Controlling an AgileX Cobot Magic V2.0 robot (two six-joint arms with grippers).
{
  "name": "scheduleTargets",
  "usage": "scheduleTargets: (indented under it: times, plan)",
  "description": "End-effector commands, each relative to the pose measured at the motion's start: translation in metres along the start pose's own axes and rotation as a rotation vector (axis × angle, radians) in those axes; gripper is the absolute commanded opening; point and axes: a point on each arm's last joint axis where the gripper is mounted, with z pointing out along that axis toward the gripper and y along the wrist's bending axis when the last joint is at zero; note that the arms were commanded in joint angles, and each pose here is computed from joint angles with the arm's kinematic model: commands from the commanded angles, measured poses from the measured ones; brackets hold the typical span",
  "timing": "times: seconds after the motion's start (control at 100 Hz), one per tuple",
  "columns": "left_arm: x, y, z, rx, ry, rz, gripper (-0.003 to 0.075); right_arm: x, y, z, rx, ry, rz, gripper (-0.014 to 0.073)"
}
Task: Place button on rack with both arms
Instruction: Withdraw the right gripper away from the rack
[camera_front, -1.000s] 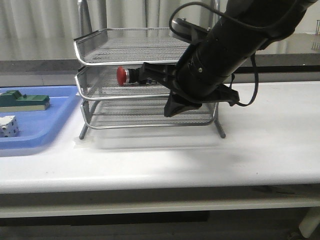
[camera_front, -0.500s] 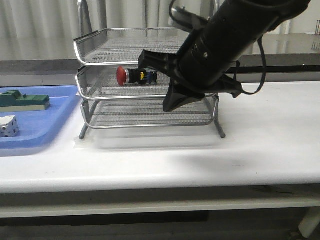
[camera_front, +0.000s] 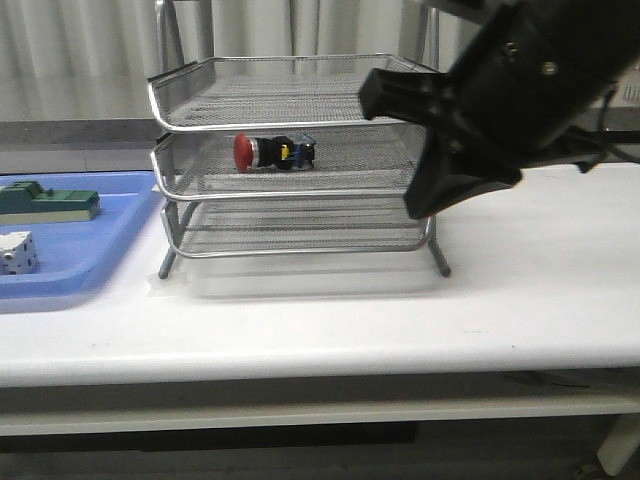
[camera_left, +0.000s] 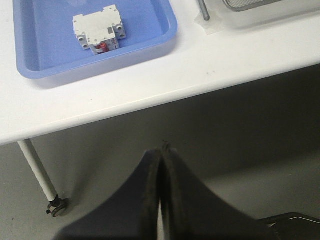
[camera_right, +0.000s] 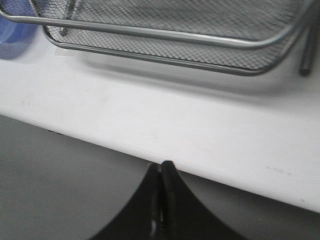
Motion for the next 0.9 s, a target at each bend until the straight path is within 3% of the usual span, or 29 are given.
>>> scheduleTargets:
  times: [0.0, 0.31, 0.67, 0.89]
  plan:
    - [-0.011, 0.001, -0.006, -0.005, -0.08, -0.016, -0.0021, -0.009, -0.009, -0.028, 0.017, -0.127, -0.01, -0.0061]
    - [-0.011, 0.001, -0.006, -0.005, -0.08, -0.016, -0.0021, 0.022, -0.041, -0.085, 0.103, -0.222, 0.005, -0.0061]
    - [-0.011, 0.001, -0.006, -0.005, -0.08, -0.016, -0.0021, 0.066, -0.04, -0.14, 0.102, -0.377, -0.065, -0.0061]
    - [-0.011, 0.001, -0.006, -0.005, -0.08, -0.016, -0.0021, 0.084, -0.036, -0.165, 0.093, -0.384, -0.111, -0.0061]
